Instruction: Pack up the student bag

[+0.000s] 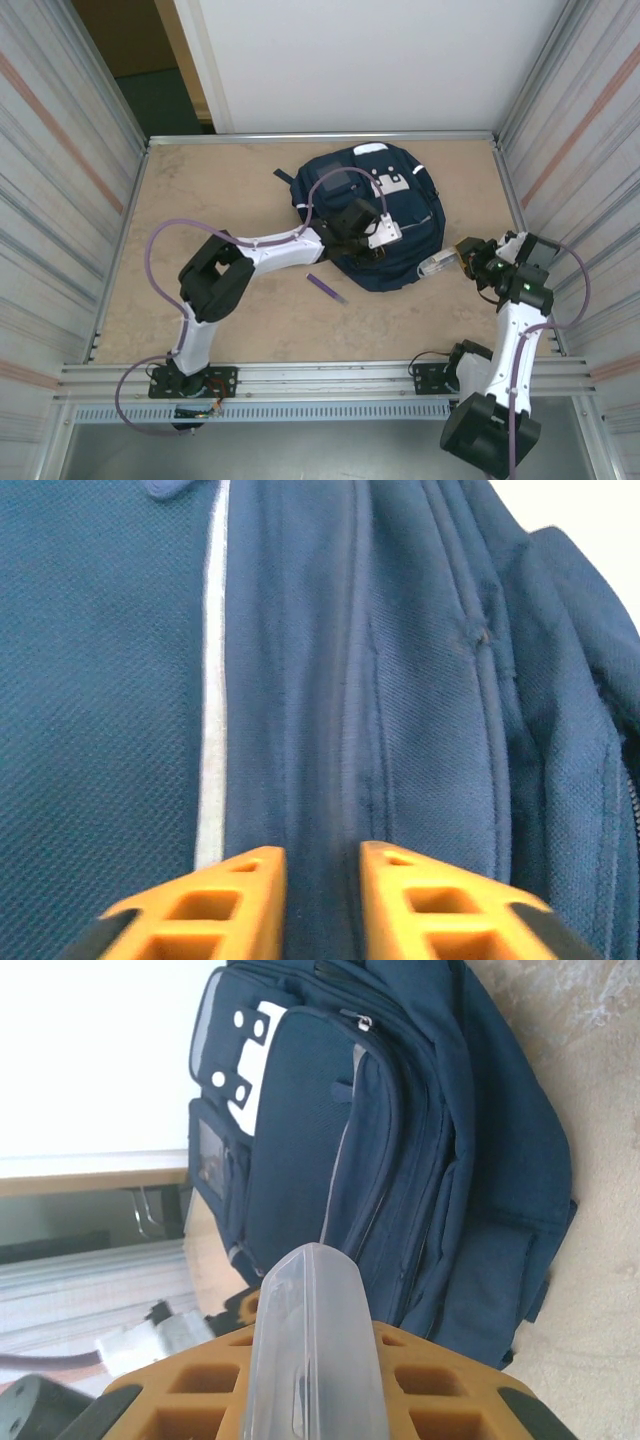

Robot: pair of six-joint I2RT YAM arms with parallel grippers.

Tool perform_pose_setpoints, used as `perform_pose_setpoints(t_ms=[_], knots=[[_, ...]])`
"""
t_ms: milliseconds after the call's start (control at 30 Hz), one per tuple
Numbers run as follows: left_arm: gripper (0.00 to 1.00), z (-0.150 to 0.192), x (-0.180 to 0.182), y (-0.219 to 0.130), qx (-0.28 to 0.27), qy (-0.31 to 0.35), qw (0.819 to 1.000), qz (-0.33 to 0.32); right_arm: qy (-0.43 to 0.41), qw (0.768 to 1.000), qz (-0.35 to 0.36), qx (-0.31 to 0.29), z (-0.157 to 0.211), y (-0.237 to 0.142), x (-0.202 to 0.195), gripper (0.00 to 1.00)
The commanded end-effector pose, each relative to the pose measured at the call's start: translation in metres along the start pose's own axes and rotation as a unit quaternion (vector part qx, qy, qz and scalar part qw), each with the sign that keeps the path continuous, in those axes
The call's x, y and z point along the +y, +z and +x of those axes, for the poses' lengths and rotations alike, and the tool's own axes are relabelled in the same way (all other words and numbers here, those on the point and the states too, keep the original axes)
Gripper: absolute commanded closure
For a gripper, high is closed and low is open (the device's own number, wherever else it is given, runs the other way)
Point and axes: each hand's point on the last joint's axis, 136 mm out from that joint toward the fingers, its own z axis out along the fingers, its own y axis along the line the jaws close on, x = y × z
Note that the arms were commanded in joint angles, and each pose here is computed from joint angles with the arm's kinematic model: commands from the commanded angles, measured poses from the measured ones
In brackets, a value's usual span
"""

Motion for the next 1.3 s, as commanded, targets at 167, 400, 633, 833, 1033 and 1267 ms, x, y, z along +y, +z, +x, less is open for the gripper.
perform_pose_setpoints(t_ms=[167,400,633,833,1033,1267], knots=[[1.0,-0.026,0.014,-0.02,-0.001,0.053,0.998,-0.021,0.014,0.999,-0.012,0.028,0.015,-0.002,-0.001,0.85],[1.0,-0.071,0.036,-0.082,-0.085,0.046,0.993,-0.067,0.017,0.999,-0.013,0.046,0.021,0.003,-0.003,0.85],[1.0,-0.104,0.072,-0.138,-0.168,-0.043,0.979,-0.107,0.009,0.998,-0.013,0.068,0.033,0.008,-0.005,0.88],[1.0,-0.155,0.078,-0.192,-0.252,-0.066,0.961,-0.087,-0.013,0.994,-0.012,0.109,0.059,0.05,0.004,0.89],[1.0,-0.169,0.067,-0.199,-0.272,-0.079,0.958,-0.043,-0.006,0.997,-0.022,0.067,0.049,0.108,0.033,0.9],[0.86,-0.14,0.023,-0.174,-0.202,-0.026,0.977,0.057,0.006,1.0,-0.023,0.004,0.03,0.139,0.048,0.91]])
